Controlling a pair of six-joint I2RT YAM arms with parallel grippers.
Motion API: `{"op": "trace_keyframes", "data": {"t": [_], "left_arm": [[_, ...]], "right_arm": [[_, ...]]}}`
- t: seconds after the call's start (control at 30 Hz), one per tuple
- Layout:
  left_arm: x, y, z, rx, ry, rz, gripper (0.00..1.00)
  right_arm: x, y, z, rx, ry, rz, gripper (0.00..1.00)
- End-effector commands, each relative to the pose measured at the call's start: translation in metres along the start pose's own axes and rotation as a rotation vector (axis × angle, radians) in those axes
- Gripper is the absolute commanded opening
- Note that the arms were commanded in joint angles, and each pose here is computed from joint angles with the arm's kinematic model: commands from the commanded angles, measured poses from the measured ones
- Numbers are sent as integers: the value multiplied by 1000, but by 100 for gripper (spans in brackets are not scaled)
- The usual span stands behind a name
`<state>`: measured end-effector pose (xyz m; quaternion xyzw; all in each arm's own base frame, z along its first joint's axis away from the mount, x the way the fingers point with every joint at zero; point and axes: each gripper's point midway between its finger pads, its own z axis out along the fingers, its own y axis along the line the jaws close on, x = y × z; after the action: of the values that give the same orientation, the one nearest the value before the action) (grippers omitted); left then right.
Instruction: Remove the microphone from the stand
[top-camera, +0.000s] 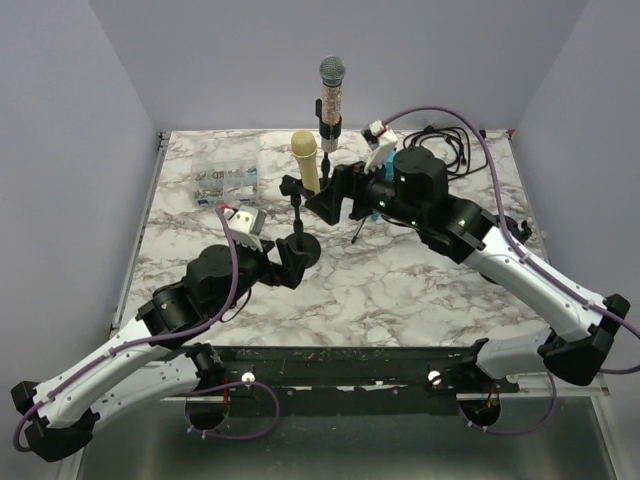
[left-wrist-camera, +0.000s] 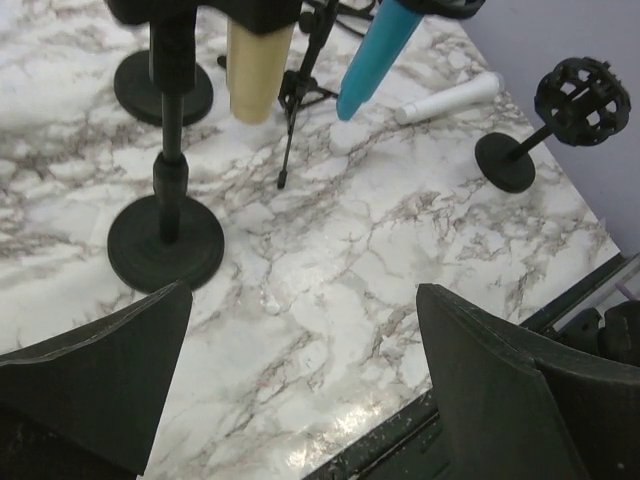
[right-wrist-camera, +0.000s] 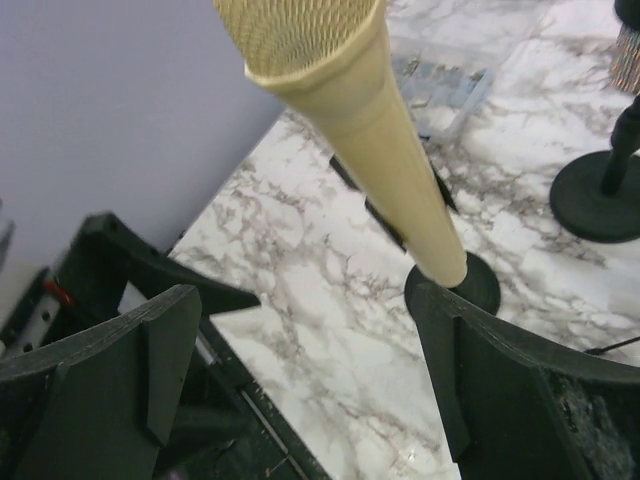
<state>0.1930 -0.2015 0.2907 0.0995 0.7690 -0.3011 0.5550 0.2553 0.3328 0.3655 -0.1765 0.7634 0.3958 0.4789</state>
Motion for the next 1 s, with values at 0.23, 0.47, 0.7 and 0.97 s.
{"op": "trace_keyframes", "data": {"t": [0.23,0.47,0.7,0.97], "left_arm": [[50,17,-8,-1,2,-264,99],[39,21,-15,-17,-23,-235,99],[17,-18,-18,199,-26,-271,99],[-19,-11,-17,230,-63,-220,99]], "right_arm": [[-39,-30,42,502,-195,-193,96],[-36,-51,55,676,-272,-219,88],[-34,-48,78,642,-291,-296,76],[-19,-47,100,608,-240,-358,56]]}}
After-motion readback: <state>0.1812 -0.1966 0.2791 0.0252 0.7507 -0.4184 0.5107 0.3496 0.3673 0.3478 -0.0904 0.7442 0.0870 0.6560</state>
